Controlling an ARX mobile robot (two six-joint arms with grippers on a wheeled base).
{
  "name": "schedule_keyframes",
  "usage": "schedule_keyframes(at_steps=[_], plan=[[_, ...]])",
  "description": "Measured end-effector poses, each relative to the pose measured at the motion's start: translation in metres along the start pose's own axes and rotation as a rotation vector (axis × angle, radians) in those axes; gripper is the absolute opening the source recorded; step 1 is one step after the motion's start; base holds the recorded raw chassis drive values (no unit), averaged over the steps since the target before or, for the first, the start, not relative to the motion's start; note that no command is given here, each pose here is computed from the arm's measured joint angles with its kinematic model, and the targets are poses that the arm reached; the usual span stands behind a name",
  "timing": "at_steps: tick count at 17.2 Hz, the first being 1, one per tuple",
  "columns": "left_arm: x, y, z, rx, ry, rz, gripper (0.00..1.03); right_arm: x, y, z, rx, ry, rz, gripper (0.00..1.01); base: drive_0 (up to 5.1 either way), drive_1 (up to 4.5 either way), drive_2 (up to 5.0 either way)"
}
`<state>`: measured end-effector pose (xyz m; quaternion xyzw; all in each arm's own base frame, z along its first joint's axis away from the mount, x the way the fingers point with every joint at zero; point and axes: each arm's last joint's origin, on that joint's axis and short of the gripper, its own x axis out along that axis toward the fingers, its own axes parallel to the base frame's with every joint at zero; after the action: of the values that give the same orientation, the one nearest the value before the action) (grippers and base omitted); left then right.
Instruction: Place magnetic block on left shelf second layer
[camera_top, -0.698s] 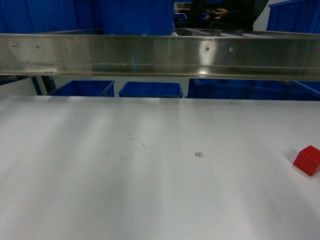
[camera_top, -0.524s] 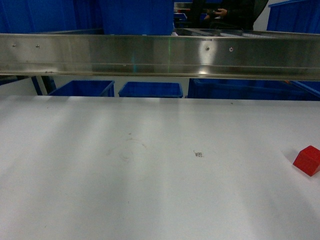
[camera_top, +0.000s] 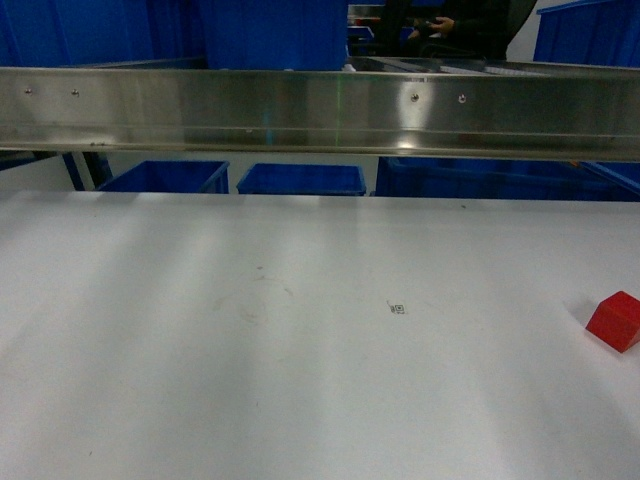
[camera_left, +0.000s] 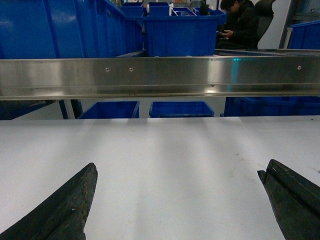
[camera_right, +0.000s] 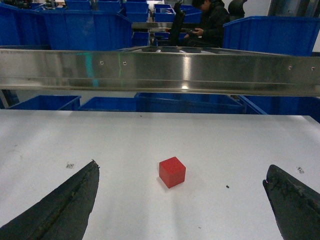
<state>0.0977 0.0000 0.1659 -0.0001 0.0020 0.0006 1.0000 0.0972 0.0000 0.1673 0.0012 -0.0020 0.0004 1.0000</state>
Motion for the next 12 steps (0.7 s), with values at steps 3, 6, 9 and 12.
schedule_keyframes(at_steps=[3, 6, 9, 12], plan=[[0.000, 0.000, 0.000, 0.000, 0.000, 0.000, 0.98, 0.005, 0.005, -0.002, 0.010, 0.041, -0.016, 0.98, 0.0, 0.00, 0.0], [0.000, 0.000, 0.000, 0.000, 0.000, 0.000, 0.98, 0.014, 0.012, 0.001, 0.023, 0.074, 0.017, 0.98, 0.0, 0.00, 0.0], [0.000, 0.000, 0.000, 0.000, 0.000, 0.000, 0.98, 0.071, 0.027, 0.035, 0.089, 0.091, 0.042, 0.98, 0.0, 0.00, 0.0], [0.000, 0.000, 0.000, 0.000, 0.000, -0.001, 0.98, 0.220, 0.034, -0.027, 0.022, 0.503, -0.120, 0.98, 0.0, 0.00, 0.0]])
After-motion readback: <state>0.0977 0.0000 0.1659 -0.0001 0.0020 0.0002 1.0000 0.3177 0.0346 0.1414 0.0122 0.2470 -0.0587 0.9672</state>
